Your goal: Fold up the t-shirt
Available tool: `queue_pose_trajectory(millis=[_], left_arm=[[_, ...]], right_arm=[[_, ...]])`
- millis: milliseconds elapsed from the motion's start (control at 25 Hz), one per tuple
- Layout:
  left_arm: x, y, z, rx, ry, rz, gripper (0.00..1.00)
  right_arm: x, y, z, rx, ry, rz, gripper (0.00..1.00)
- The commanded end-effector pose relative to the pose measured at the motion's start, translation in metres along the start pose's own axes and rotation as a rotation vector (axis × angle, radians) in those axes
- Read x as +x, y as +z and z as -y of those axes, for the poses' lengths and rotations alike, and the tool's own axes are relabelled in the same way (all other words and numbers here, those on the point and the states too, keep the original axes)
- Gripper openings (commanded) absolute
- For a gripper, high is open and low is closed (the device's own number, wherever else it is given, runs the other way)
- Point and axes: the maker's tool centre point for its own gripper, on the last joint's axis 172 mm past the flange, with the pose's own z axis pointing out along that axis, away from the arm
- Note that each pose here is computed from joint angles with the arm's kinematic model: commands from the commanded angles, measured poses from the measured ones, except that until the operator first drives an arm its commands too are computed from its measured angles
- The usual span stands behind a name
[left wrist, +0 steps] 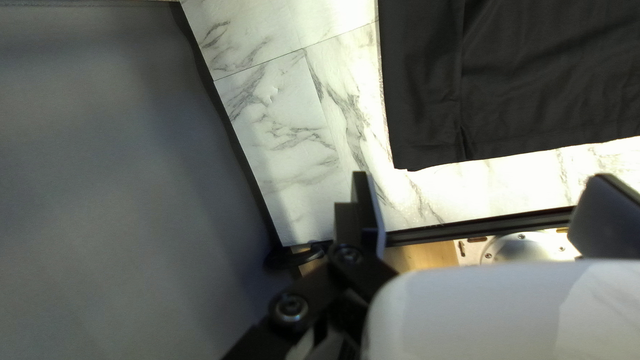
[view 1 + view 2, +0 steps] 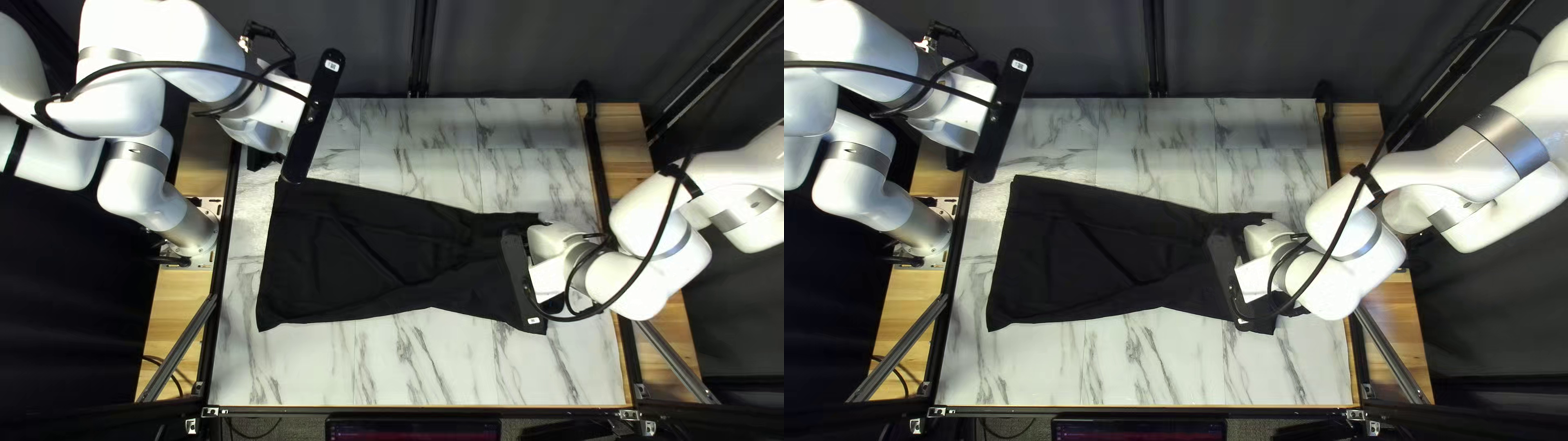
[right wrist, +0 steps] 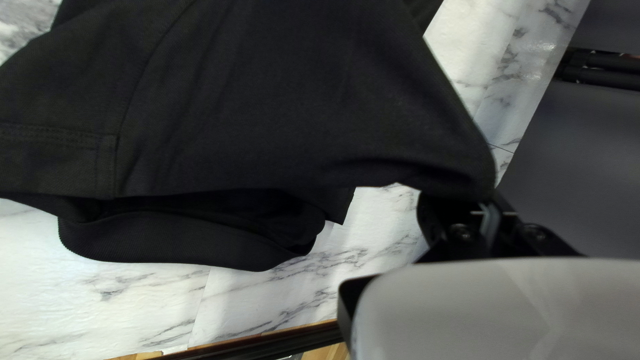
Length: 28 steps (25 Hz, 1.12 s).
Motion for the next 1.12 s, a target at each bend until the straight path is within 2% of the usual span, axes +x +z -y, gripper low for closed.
queue_pose_trajectory(millis=[40,160,320,440,720,760,880,1000,1120], left_arm=[[0.000,0.000,0.000,0.000,0.000,0.000,1.00],[0.000,0.000,0.000,0.000,0.000,0.000,1.00],[0.000,0.000,0.000,0.000,0.000,0.000,1.00],[0.000,0.000,0.000,0.000,0.000,0.000,1.00],[0.000,0.000,0.000,0.000,0.000,0.000,1.00],[0.000,0.000,0.000,0.000,0.000,0.000,1.00],[0.000,0.000,0.000,0.000,0.000,0.000,1.00],[0.000,0.000,0.000,0.000,0.000,0.000,1.00],[0.000,0.000,0.000,0.000,0.000,0.000,1.00]], right_arm=[[0.018,-0.001,0.019,-0.027,-0.065,-0.008,0.00],[0.020,0.007,0.031,-0.039,-0.105,0.014,0.00],[0.026,0.016,0.052,-0.026,-0.166,0.023,0.00],[0.035,0.021,0.071,-0.010,-0.222,0.015,0.00],[0.038,0.025,0.091,0.029,-0.306,-0.010,0.00],[0.038,0.023,0.090,0.034,-0.310,-0.013,1.00],[0.035,0.013,0.079,0.032,-0.305,-0.014,1.00],[0.030,-0.003,0.058,0.002,-0.283,-0.002,1.00],[0.020,-0.020,0.026,-0.046,-0.247,0.026,1.00]])
